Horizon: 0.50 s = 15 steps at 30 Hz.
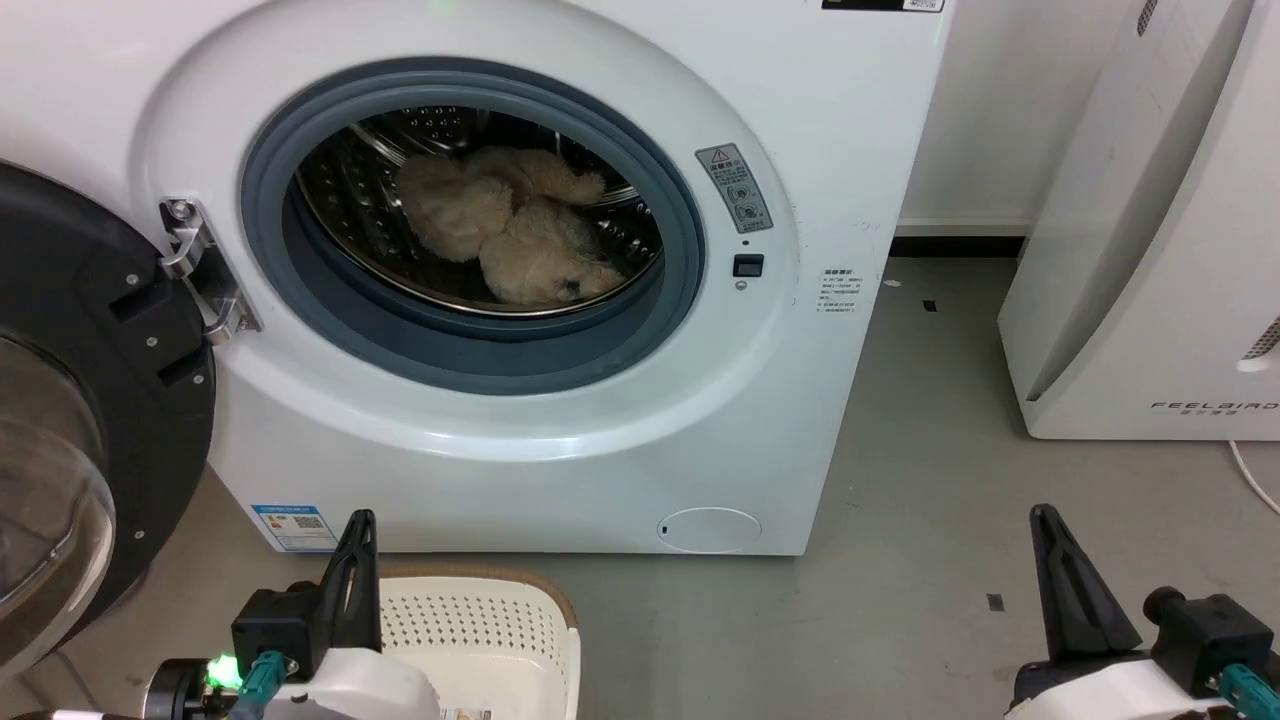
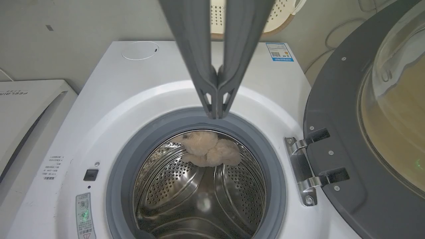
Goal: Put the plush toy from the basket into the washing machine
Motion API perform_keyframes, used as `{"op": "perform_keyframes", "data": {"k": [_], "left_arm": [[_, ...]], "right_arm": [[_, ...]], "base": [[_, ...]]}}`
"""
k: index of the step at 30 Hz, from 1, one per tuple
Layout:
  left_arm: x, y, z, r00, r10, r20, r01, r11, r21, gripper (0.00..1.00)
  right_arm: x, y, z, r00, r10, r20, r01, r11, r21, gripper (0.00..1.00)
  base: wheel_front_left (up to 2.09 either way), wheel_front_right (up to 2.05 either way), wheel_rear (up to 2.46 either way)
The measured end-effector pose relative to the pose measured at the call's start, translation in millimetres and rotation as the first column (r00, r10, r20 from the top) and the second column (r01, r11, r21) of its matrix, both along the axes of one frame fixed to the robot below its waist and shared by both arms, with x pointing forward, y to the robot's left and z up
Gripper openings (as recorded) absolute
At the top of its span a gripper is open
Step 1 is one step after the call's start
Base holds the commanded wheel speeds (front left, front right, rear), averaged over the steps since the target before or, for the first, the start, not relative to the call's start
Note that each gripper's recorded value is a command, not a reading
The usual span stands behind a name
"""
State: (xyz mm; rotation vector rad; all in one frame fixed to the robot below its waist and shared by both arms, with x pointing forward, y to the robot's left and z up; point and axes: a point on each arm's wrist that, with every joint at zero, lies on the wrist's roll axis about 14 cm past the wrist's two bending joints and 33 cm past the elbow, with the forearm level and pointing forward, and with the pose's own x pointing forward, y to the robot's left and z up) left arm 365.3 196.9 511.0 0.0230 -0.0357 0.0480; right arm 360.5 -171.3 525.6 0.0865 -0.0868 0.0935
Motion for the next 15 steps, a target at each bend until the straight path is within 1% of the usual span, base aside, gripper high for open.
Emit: {"op": "perform_keyframes", "data": {"k": [15], "left_arm": [[1.8, -4.2, 3.4, 1.000, -0.012, -0.006, 0.012, 1.000, 0.006, 0.00]], "right_arm": [[1.6, 3.0, -1.1, 1.000, 0.010, -0.020, -0.010, 0.999, -0.030, 0.00]], "base": [[0.00, 0.00, 0.00]]}}
